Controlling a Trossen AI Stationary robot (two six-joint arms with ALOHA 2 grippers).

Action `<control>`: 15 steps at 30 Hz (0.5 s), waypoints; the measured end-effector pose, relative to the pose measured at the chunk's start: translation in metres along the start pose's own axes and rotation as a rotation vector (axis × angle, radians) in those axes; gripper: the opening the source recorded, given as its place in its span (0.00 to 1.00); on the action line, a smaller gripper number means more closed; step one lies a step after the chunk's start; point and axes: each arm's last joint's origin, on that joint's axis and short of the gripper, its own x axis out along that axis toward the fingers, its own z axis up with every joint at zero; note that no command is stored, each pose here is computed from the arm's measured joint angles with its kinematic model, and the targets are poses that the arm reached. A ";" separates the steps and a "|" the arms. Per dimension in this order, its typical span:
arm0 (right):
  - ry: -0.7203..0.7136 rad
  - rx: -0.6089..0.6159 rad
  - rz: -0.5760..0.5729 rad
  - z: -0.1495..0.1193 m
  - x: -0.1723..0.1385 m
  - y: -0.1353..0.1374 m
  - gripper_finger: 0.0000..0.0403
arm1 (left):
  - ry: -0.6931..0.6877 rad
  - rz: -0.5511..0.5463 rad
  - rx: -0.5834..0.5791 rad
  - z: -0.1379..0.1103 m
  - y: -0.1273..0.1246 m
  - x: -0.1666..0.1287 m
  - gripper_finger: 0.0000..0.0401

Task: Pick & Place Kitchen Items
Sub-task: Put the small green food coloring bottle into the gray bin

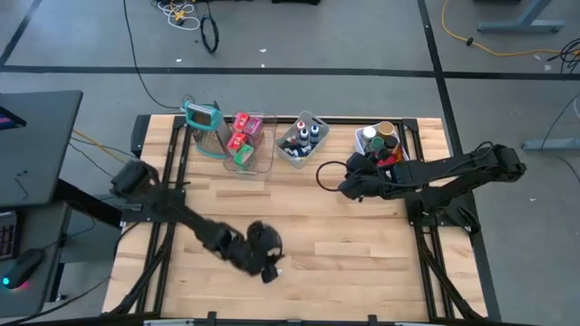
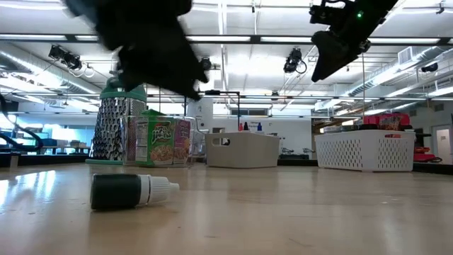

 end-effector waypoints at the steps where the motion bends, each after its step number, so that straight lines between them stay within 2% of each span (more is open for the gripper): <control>1: -0.006 -0.002 0.003 0.001 0.000 0.000 0.44 | 0.010 0.006 -0.013 -0.009 -0.004 0.001 0.40; 3: -0.024 -0.002 0.015 0.003 0.000 0.002 0.44 | 0.043 0.017 -0.011 -0.027 -0.010 0.007 0.40; 9: -0.048 -0.024 0.055 0.007 0.000 0.005 0.44 | 0.100 0.024 0.093 -0.071 -0.022 0.025 0.40; 15: -0.056 -0.056 0.090 0.009 -0.001 0.007 0.44 | 0.104 0.002 0.055 -0.086 -0.029 0.029 0.40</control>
